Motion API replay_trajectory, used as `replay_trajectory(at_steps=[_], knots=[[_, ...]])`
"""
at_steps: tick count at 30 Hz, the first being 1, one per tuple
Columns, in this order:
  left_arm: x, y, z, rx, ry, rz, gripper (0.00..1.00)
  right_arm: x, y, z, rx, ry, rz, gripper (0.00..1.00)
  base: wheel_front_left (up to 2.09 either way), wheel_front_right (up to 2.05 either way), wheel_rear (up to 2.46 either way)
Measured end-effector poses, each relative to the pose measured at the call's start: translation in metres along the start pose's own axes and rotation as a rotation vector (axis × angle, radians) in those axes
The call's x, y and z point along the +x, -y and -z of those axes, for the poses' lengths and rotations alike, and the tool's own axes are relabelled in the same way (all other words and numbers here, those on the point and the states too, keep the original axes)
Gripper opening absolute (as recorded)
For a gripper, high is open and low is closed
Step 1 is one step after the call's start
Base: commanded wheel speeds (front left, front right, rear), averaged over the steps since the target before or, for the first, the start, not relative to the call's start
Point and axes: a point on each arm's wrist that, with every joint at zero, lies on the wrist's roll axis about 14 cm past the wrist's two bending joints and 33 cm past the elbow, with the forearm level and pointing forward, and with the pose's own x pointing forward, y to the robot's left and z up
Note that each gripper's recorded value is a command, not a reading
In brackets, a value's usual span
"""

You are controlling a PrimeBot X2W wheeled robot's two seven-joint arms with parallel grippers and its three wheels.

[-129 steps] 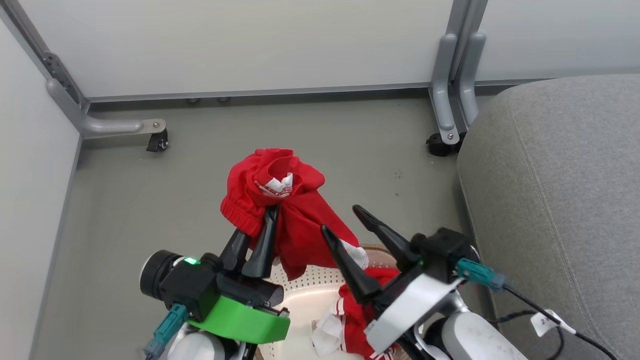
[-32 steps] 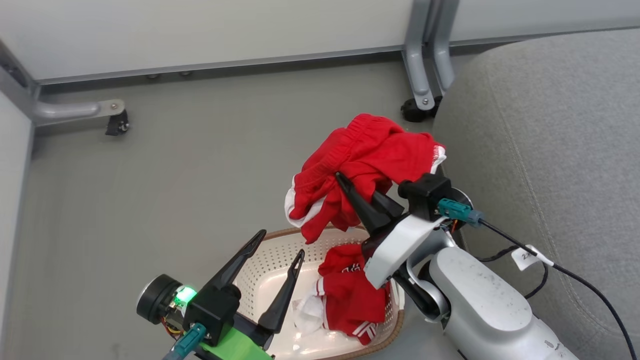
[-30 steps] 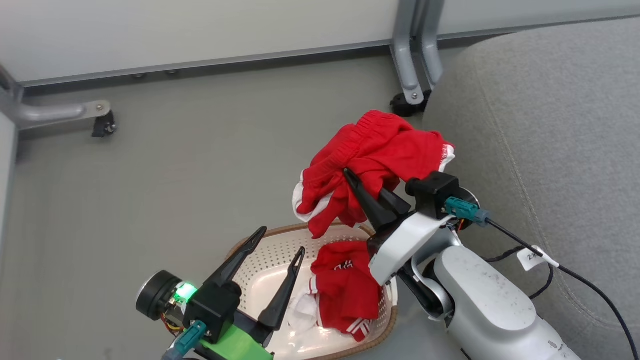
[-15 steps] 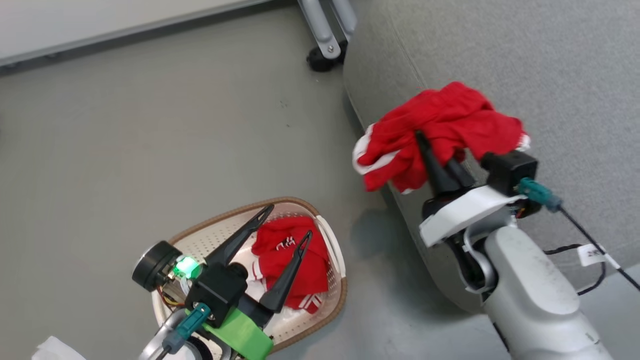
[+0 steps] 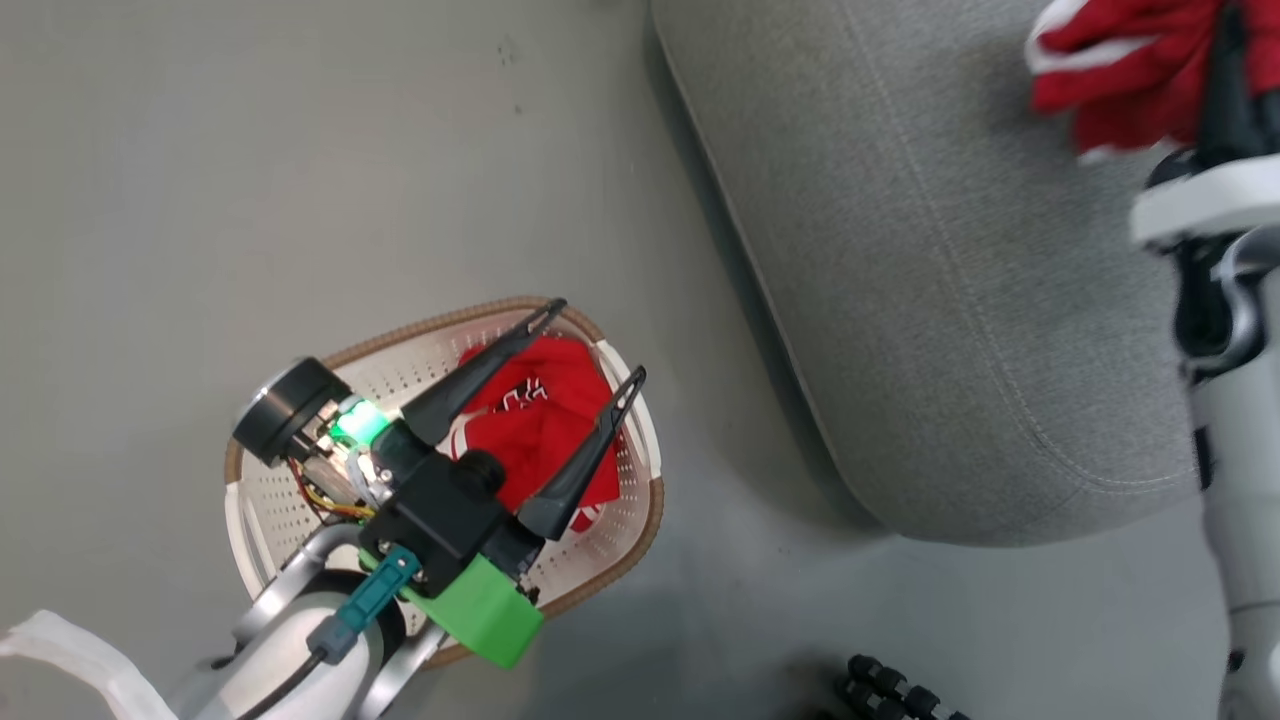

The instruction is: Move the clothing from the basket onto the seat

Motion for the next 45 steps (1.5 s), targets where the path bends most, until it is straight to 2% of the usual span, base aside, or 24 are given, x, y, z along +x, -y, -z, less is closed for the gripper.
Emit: replay_trajectory(at_steps=[6, 10, 11, 13, 14, 20, 25, 32, 37, 45], knots=[[0.005, -0.021, 0.023, -0.015, -0.005, -0.009, 1.0, 0.039, 0.039, -0.004, -0.087, 0.023, 0.106, 0.0, 0.0, 0.0, 0.0], [0.004, -0.033, 0.042, -0.04, -0.021, -0.031, 1.0, 0.05, 0.046, 0.03, -0.093, -0.048, 0.146, 0.0, 0.0, 0.0, 0.0], [0.003, -0.037, 0.047, -0.046, -0.027, -0.04, 1.0, 0.051, 0.049, 0.042, -0.094, -0.077, 0.161, 0.03, 0.0, 0.0, 0.0], [0.002, -0.044, 0.056, -0.055, -0.034, -0.054, 1.0, 0.051, 0.052, 0.061, -0.092, -0.114, 0.179, 0.82, 0.0, 0.0, 0.0], [0.001, -0.047, 0.061, -0.061, -0.04, -0.061, 1.0, 0.051, 0.053, 0.07, -0.085, -0.13, 0.19, 1.0, 0.0, 0.0, 0.0], [-0.006, -0.057, 0.084, -0.086, -0.074, -0.097, 1.0, 0.038, 0.047, 0.118, -0.059, -0.219, 0.208, 1.0, 0.0, 0.0, 0.0], [-0.007, -0.057, 0.077, -0.076, -0.06, -0.109, 1.0, 0.012, 0.049, 0.127, -0.044, -0.243, 0.225, 1.0, 0.0, 0.0, 0.0], [-0.007, -0.055, 0.057, -0.055, -0.027, -0.134, 1.0, -0.025, 0.042, 0.122, -0.019, -0.248, 0.218, 1.0, 0.0, 0.0, 0.0], [-0.011, -0.054, 0.042, -0.046, -0.002, -0.172, 1.0, -0.044, 0.039, 0.102, -0.031, -0.212, 0.187, 1.0, 0.0, 0.0, 0.0], [-0.03, -0.064, 0.014, -0.041, 0.049, -0.319, 1.0, -0.067, -0.009, 0.066, -0.05, -0.127, 0.024, 1.0, 0.0, 0.0, 0.0]])
